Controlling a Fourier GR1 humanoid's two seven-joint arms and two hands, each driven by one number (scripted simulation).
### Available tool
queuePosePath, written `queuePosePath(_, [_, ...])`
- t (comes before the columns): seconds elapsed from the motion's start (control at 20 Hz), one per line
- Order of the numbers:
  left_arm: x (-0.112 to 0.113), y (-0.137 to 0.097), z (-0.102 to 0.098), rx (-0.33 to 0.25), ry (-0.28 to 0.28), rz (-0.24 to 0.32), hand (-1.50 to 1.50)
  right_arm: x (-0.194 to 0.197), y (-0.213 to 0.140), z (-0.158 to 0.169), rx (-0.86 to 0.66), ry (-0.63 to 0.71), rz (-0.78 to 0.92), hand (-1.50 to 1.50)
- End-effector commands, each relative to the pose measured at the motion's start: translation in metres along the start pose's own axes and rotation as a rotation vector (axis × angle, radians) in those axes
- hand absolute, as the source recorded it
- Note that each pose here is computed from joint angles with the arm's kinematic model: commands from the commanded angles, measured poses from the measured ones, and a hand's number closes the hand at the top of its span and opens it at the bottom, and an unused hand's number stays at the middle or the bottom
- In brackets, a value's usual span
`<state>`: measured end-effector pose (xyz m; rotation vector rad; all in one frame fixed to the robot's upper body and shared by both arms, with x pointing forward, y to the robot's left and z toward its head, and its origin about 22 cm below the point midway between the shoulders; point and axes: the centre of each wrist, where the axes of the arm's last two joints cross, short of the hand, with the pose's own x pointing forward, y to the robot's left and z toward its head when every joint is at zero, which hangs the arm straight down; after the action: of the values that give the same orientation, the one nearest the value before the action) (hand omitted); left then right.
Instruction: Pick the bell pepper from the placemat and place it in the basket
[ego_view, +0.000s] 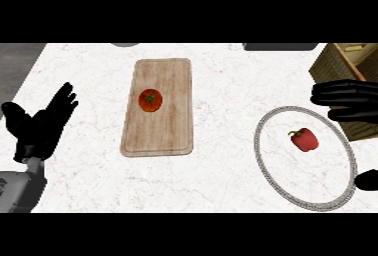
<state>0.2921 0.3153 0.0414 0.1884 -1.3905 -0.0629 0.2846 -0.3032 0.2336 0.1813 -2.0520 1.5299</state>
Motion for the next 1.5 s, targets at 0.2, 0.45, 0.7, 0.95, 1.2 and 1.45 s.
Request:
queuePosePath(0.2, [0.012, -0.007, 0.001, -0.016, -0.012, -0.012, 0.0, 0.006, -0.083, 0.026, 0.09, 0.224, 0.225, -1.5])
queuePosePath(0.45, [0.01, -0.014, -0.01, -0.03, -0.023, -0.01, 0.0, 0.008, -0.092, 0.026, 0.323, 0.292, 0.188, -1.5])
queuePosePath(0.7, [0.011, -0.003, -0.006, -0.037, -0.014, -0.025, 0.0, -0.007, -0.088, 0.047, 0.365, 0.281, 0.128, -1.5])
queuePosePath(0.95, [0.007, -0.014, -0.008, -0.028, -0.027, -0.018, 0.0, -0.023, -0.082, 0.067, 0.323, 0.237, 0.037, -1.5])
queuePosePath(1.2, [0.018, -0.012, -0.012, -0.048, -0.034, -0.007, 0.0, -0.056, -0.054, 0.095, 0.201, 0.197, -0.023, -1.5])
queuePosePath(1.45, [0.004, -0.017, -0.007, -0.05, -0.03, -0.015, 0.0, -0.079, -0.023, 0.108, 0.229, 0.187, -0.018, -1.5])
